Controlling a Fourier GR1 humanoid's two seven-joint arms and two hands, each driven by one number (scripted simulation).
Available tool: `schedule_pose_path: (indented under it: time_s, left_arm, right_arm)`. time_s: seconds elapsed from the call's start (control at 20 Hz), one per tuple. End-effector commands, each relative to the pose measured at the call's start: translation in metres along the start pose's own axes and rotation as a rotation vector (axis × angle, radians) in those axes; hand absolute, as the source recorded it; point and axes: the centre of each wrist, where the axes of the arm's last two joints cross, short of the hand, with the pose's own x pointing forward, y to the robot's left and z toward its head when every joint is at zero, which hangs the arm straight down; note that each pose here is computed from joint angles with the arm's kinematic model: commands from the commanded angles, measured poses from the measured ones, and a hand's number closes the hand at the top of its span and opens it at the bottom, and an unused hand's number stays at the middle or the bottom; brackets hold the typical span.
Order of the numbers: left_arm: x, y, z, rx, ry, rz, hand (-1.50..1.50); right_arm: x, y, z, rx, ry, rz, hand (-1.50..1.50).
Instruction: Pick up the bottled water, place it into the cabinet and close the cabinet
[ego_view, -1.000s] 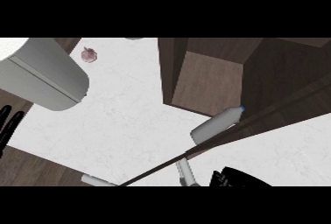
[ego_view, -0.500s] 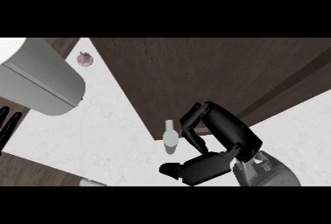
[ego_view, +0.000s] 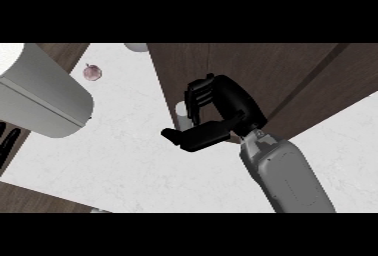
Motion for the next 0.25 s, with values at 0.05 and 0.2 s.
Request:
schedule_pose_path:
  time_s: [0.05,0.2]
  left_arm:
    - [-0.002,0.002,0.003,0.001,-0.003,0.009,-1.5]
    - [-0.002,0.006,0.009,0.016,0.005,0.016,-1.5]
  right_arm:
    - [0.029,-0.019,-0.036,-0.169,-0.047,-0.088,-1.5]
    - [0.037,-0.013,-0.047,-0.187,-0.04,-0.1,-1.5]
